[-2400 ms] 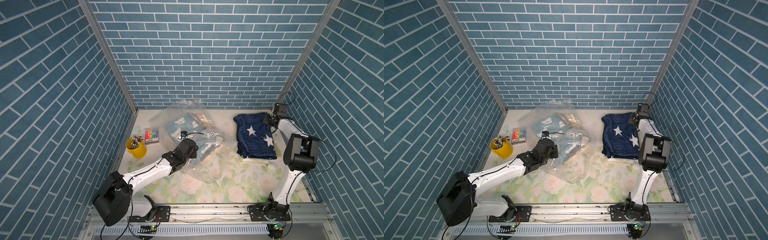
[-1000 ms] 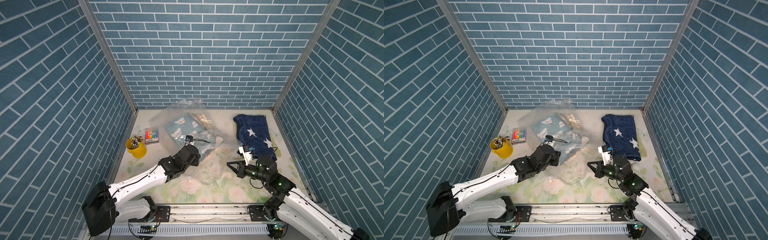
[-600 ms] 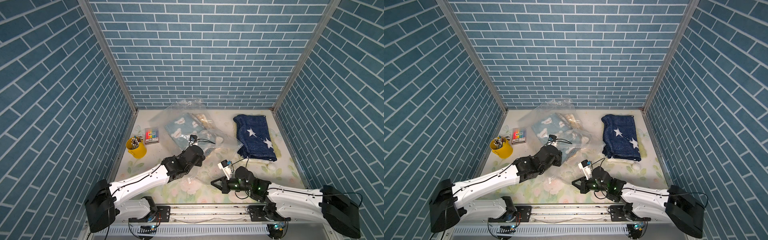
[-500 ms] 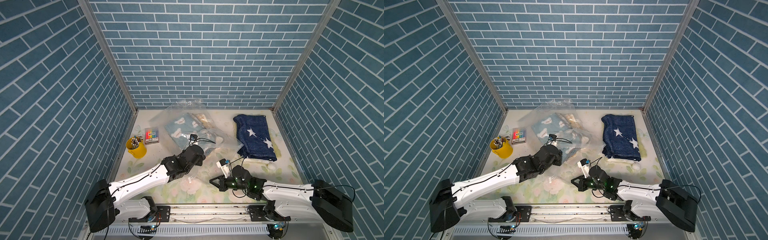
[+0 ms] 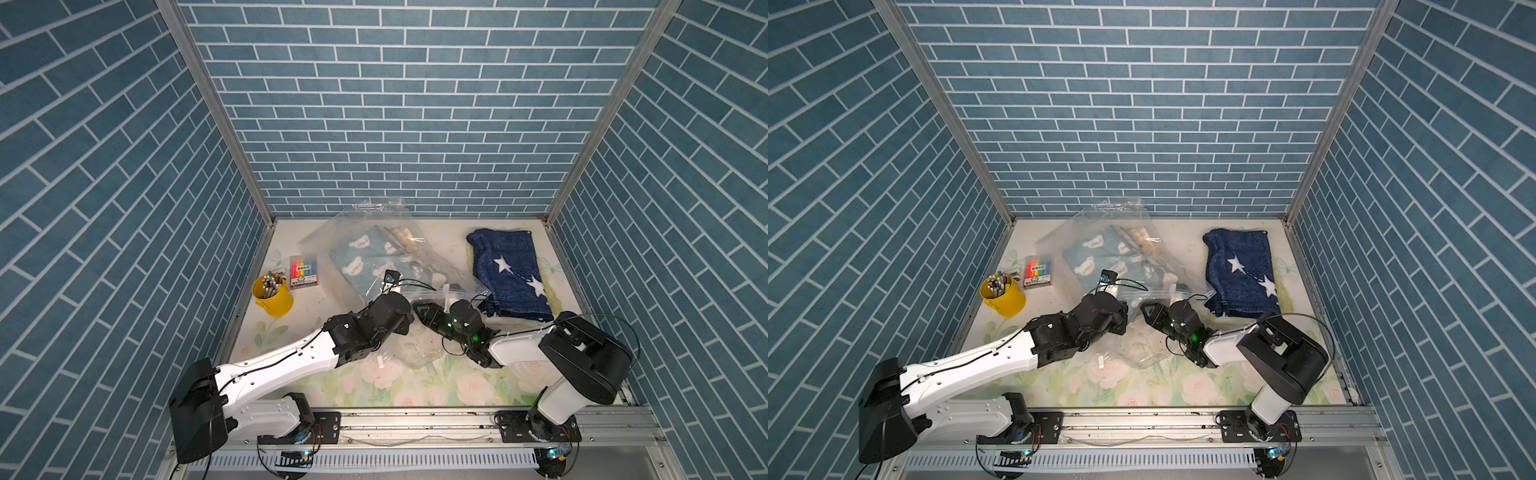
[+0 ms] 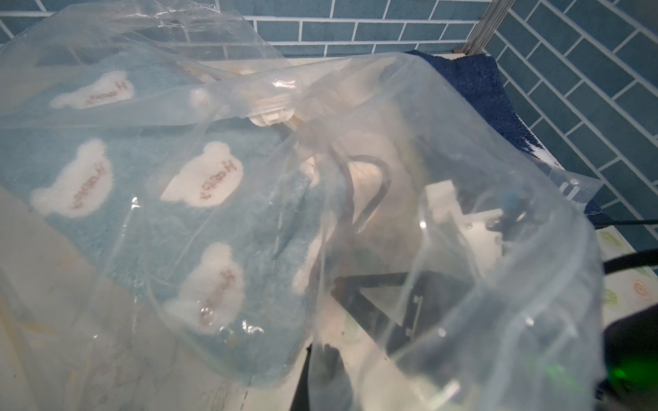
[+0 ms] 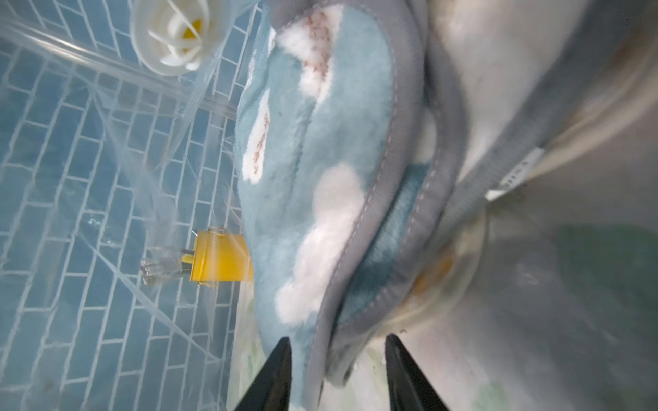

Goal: Take the blanket out of the vacuum bag
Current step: Take out the blanket from the vacuum bag.

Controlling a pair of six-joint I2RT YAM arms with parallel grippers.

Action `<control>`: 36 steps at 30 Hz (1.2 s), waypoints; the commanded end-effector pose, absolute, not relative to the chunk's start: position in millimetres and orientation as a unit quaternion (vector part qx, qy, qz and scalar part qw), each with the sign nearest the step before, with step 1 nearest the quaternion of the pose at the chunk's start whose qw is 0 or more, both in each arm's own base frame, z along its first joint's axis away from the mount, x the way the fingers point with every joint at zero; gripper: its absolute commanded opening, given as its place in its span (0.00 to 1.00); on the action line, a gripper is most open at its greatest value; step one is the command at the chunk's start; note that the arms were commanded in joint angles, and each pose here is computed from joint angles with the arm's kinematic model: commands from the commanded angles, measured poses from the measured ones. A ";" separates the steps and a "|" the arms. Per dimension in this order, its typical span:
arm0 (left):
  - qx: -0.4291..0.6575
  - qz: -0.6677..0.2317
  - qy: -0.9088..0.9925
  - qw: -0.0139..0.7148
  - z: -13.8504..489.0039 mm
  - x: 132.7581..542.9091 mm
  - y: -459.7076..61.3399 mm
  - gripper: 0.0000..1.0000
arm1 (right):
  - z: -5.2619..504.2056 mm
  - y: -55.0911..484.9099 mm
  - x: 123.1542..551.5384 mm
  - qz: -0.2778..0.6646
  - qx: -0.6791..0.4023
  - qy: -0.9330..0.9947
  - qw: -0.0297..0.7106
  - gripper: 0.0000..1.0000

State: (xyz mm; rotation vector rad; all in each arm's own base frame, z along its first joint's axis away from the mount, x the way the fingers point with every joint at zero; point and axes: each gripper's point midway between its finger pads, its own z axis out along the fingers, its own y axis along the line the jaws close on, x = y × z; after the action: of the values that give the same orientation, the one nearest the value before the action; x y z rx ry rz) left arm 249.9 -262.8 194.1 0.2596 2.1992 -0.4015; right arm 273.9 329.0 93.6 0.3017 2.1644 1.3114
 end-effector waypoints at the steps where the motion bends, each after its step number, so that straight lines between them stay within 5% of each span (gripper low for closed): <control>1: 0.103 -0.178 0.876 0.437 205.8 247.0 -266.6 0.00 | 117.5 340.7 289.2 0.541 0.146 0.773 0.297 0.47; 13: 0.103 -0.178 0.876 0.437 204.1 247.6 -268.9 0.02 | 103.3 357.6 299.1 0.561 0.135 0.774 0.262 0.43; 17: 0.102 -0.176 0.877 0.436 202.4 247.9 -268.3 0.02 | 129.1 369.7 302.4 0.584 0.099 0.760 0.268 0.13; 22: 0.101 -0.173 0.877 0.436 204.7 247.5 -267.4 0.02 | 163.5 387.4 293.4 0.542 0.031 0.785 0.298 0.01; 32: 0.099 -0.167 0.876 0.441 207.0 250.0 -266.5 0.02 | 168.7 377.4 295.2 0.523 0.035 0.793 0.310 0.02; 36: 0.098 -0.167 0.876 0.441 207.3 249.5 -265.5 0.02 | 145.0 365.7 292.4 0.508 0.055 0.807 0.296 0.17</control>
State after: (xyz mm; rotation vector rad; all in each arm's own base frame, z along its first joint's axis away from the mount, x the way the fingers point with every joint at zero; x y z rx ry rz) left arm 250.2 -263.3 197.5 0.2522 2.1898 -0.4004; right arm 292.5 376.3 164.7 0.1376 2.1068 1.4194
